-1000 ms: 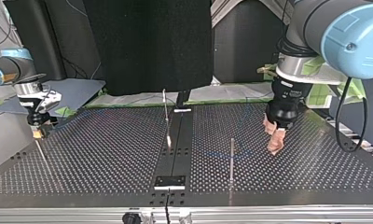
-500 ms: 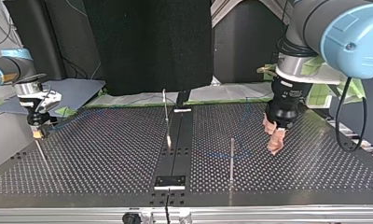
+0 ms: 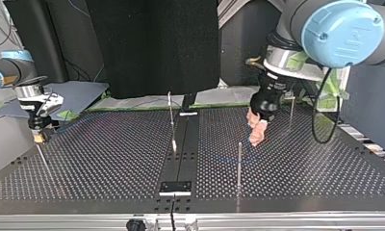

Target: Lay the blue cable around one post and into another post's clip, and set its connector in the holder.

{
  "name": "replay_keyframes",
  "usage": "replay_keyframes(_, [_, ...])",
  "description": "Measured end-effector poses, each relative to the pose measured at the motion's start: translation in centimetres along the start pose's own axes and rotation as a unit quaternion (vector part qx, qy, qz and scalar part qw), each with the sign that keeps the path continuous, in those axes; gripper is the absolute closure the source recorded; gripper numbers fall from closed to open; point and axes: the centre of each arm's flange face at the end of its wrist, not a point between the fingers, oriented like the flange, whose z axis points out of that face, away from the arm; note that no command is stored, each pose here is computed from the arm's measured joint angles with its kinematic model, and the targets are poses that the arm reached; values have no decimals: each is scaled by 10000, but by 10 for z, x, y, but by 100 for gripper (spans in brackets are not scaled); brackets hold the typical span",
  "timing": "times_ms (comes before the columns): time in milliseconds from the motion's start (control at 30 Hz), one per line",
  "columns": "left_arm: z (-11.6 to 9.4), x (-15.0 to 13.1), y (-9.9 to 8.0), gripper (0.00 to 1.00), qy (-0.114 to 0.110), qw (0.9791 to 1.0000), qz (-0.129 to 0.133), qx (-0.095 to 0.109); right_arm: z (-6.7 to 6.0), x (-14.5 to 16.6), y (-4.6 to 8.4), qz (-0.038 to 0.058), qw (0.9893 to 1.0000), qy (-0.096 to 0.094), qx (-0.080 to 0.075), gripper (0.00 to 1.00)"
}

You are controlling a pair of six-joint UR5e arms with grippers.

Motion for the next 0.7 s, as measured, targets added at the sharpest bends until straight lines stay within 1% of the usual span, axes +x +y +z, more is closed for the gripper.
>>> replay_keyframes(67, [1,9,-8,0,22,9999,-76,92,0,0,0,0,10000,0,0,0])
replay_keyframes(133, [5,20,-14,0,72,9998,-142,127,0,0,0,0,10000,0,0,0])
replay_keyframes(267, [18,52,-31,0,277,9988,-315,232,0,0,0,0,10000,0,0,0])
replay_keyframes(333, [25,66,-35,0,373,9983,-357,266,0,0,0,0,10000,0,0,0])
replay_keyframes(533, [45,116,-42,0,685,9970,-200,315,0,0,0,0,10000,0,0,0])
replay_keyframes(700, [59,156,-43,0,938,9950,-159,304,0,0,0,0,10000,0,0,0])
